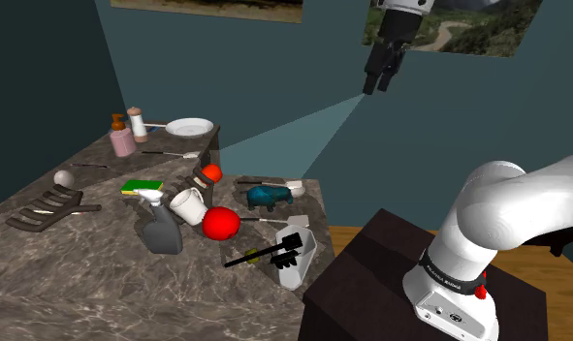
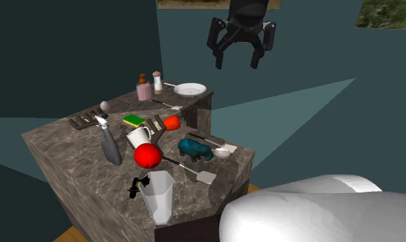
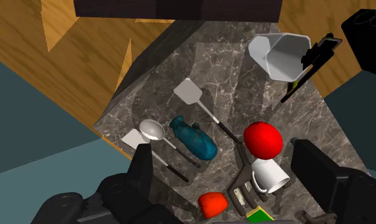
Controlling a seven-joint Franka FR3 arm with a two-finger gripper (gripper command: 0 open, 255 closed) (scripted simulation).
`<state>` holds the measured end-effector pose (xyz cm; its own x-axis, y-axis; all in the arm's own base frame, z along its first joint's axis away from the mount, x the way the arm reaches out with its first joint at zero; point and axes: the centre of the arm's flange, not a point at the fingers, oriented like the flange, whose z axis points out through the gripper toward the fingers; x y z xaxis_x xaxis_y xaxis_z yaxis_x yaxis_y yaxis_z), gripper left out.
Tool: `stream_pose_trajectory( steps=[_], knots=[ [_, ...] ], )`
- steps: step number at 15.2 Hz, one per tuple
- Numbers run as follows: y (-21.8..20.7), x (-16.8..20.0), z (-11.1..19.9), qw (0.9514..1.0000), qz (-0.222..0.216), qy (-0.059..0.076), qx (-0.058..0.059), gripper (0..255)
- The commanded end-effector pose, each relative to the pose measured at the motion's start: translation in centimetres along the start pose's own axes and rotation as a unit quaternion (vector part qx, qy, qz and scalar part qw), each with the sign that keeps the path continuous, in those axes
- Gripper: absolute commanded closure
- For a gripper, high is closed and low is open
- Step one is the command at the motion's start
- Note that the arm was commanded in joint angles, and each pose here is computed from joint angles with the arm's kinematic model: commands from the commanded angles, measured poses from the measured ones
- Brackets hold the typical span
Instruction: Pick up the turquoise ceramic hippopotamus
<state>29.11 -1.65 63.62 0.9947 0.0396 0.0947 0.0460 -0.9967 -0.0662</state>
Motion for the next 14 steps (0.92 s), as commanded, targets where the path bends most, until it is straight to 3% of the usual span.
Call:
stream_pose_trajectory(
  steps=[1, 7, 14],
  knots=[
    [0.0, 0.0, 0.0, 1.0000, 0.000, 0.000, 0.000, 0],
    [0.6, 3.9, 6.9, 0.9987, -0.051, -0.002, -0.005, 0],
    [0.9, 8.5, 14.9, 0.9938, -0.110, -0.005, -0.010, 0]
  ],
)
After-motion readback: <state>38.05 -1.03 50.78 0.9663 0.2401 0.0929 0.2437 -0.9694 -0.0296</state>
